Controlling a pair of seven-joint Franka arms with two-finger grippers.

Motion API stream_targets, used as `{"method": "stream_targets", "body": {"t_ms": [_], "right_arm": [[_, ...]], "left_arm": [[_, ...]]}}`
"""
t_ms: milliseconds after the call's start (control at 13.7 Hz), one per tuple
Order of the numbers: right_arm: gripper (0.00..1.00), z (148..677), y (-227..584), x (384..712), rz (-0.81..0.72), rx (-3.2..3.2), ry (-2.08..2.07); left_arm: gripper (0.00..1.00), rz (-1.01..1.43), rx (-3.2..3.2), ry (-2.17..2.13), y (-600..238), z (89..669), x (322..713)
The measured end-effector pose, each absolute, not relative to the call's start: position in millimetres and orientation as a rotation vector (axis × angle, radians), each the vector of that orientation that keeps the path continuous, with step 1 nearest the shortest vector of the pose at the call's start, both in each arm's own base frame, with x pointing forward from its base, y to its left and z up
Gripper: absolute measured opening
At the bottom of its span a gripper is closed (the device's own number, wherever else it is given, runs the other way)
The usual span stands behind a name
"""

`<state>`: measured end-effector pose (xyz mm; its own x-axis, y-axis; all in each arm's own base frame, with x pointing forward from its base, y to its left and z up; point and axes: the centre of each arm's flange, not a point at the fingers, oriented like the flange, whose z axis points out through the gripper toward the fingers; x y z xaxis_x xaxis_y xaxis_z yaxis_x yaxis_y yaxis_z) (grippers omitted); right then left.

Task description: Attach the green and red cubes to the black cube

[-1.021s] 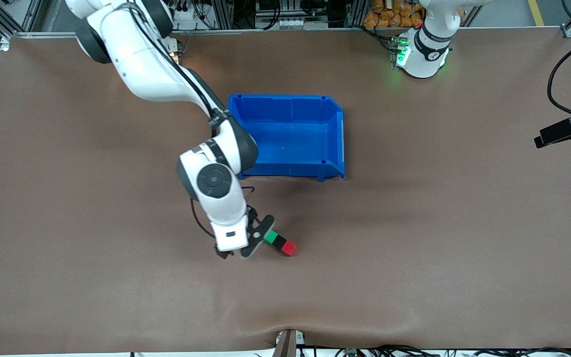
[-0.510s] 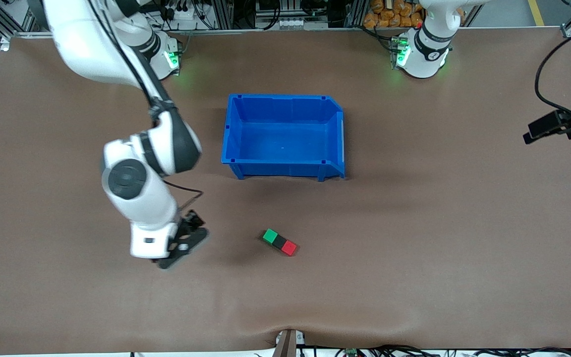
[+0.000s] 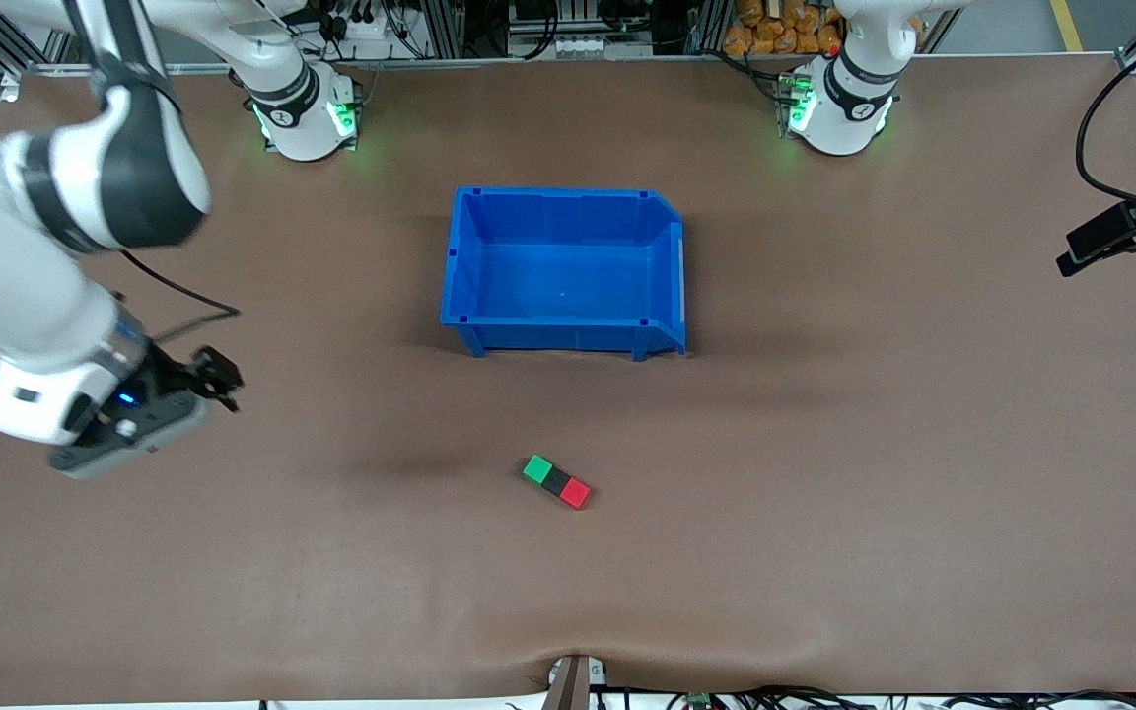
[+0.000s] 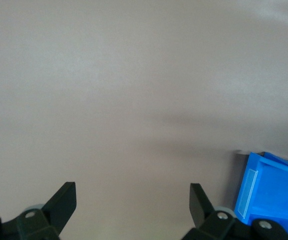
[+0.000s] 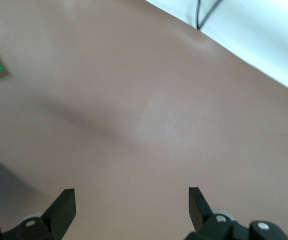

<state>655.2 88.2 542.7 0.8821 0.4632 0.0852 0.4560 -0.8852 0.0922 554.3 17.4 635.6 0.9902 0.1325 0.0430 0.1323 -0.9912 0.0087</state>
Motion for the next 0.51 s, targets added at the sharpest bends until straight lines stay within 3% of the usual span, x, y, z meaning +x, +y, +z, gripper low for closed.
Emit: {"method": "stream_targets", "body": {"t_ms": [510], "right_arm": [[1.00,621,43,586,-0.011,3.093,0.267]], "left_arm": [[1.00,0.073,3.129,0.178,7,636,555]]}}
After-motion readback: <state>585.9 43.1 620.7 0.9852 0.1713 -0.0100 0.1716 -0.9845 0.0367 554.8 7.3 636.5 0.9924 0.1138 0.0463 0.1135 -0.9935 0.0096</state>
